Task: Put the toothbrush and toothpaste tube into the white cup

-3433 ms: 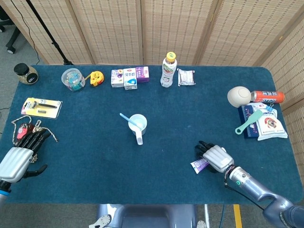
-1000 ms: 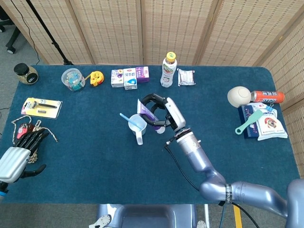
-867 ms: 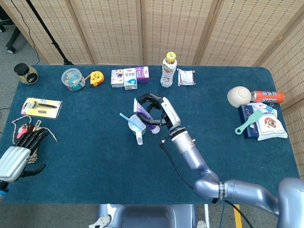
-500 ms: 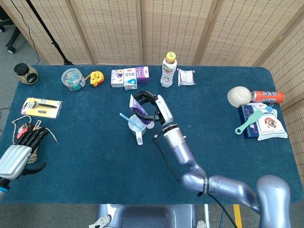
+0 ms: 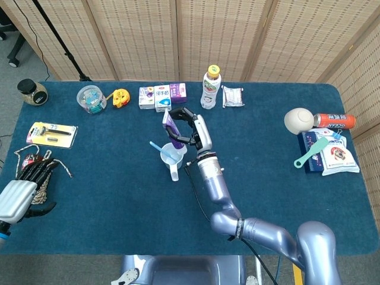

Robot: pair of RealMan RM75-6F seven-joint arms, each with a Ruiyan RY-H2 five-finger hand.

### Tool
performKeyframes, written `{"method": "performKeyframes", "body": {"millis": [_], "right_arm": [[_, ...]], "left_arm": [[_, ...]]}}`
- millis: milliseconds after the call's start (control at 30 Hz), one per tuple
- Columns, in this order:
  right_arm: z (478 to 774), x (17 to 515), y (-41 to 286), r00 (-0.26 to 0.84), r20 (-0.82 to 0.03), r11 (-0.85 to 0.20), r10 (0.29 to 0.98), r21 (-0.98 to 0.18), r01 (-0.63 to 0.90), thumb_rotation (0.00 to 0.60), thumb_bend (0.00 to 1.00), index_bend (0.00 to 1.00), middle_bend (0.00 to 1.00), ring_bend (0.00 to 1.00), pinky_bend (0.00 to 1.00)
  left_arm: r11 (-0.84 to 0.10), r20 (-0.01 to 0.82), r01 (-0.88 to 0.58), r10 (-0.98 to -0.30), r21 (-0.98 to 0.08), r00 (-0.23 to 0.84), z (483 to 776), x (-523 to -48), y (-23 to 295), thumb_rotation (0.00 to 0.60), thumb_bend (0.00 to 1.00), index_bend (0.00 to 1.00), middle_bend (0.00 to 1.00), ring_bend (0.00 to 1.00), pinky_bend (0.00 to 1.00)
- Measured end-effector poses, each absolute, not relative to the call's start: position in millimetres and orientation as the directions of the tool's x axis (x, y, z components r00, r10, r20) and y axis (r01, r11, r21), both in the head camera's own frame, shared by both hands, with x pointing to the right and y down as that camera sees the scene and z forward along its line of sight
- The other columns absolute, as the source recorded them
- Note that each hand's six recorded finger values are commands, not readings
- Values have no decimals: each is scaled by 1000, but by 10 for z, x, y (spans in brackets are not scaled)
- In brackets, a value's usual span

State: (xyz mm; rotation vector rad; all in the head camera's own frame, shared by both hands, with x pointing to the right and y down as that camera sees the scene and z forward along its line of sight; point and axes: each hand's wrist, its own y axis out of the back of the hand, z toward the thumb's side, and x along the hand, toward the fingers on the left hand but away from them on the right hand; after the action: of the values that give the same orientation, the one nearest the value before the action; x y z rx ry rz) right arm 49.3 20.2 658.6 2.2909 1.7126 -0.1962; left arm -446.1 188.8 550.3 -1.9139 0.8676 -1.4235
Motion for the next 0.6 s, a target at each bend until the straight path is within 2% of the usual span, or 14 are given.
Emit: {"method": "performKeyframes", "body": {"millis": [267,600], "right_arm": [[6652,476,280,279,-252,-233,927,197,952,600,677,665,487,235,142],[6848,495,386,256,-247,-215,935,179,960,600,678,665,487,226,134]], "left_arm": [[-612,579,-153,-788,-776,210,5509,-4460,1884,600,245,0,0,0,0],[-612,581,-157,-788,-775,205,5513,-4474,1868,600,245,0,0,0,0]]}}
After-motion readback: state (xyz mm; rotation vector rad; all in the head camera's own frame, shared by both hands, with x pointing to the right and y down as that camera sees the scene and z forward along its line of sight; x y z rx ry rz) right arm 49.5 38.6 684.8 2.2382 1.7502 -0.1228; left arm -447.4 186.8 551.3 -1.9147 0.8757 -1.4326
